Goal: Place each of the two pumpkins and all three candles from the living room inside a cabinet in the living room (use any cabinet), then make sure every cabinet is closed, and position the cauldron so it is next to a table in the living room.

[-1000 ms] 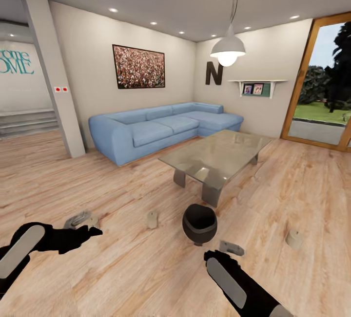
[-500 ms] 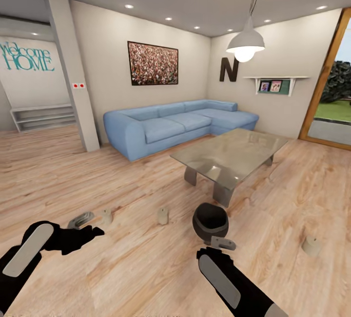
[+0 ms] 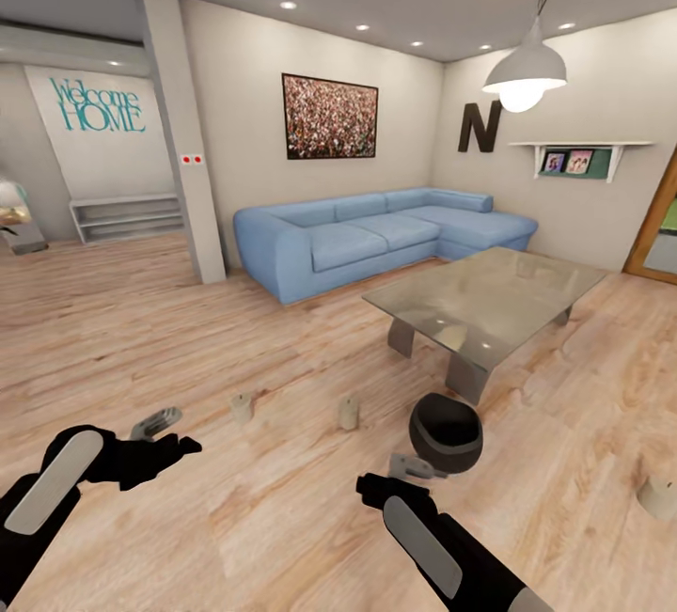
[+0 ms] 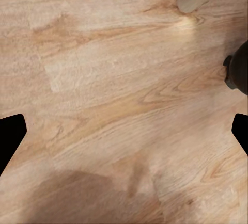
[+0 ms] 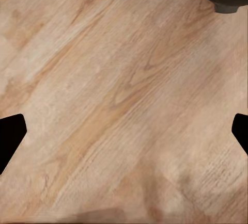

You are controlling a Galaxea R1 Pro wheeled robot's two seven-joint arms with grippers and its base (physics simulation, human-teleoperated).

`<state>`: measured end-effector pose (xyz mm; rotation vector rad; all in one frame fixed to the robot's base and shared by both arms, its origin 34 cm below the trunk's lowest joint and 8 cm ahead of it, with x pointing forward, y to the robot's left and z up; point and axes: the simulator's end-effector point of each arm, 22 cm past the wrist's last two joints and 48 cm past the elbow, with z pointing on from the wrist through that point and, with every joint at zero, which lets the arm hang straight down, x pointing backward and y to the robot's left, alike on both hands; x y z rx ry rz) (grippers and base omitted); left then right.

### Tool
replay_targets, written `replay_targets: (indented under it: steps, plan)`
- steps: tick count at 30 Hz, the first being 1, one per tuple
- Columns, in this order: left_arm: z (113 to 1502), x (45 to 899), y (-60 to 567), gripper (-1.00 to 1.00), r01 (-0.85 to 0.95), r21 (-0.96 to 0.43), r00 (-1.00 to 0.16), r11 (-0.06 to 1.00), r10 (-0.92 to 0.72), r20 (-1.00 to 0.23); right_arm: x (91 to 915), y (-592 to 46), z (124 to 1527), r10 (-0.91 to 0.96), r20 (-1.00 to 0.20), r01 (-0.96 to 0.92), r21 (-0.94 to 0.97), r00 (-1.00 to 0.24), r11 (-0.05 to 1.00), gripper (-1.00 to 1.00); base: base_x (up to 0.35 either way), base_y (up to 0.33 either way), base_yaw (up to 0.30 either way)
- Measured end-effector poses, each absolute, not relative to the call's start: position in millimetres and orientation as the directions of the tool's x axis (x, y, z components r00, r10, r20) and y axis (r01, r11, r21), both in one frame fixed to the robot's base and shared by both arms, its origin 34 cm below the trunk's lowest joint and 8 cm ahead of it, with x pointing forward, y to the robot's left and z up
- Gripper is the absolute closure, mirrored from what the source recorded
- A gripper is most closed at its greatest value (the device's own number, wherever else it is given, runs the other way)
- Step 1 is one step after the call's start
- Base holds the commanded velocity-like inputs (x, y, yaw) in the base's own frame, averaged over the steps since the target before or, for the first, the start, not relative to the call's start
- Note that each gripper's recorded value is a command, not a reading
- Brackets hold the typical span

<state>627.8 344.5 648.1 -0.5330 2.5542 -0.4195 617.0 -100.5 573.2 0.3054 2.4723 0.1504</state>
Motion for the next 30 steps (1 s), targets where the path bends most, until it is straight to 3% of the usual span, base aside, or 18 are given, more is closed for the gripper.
replay_targets:
  steps: [11, 18, 30]
  plan:
    - [655, 630, 344, -1.00, -0.271, -0.370, -0.800, 0.889, -0.421, -0.427, 617, -87, 575, 0.245, -0.589, 0.141, 0.217, -0.770, 0.966, -1.00, 0.168, 0.059, 0.006]
    - [651, 630, 365, -1.00, -0.271, -0.263, -0.799, 0.926, -0.369, -0.476, 610, -75, 572, 0.214, -0.588, 0.104, 0.215, -0.780, 0.971, -1.00, 0.282, 0.124, -0.011]
    - [654, 632, 369, -1.00, -0.272, -0.276, -0.792, 0.922, -0.378, -0.479, 615, -72, 571, 0.242, -0.601, 0.107, 0.251, -0.762, 0.962, -1.00, 0.046, 0.302, -0.261]
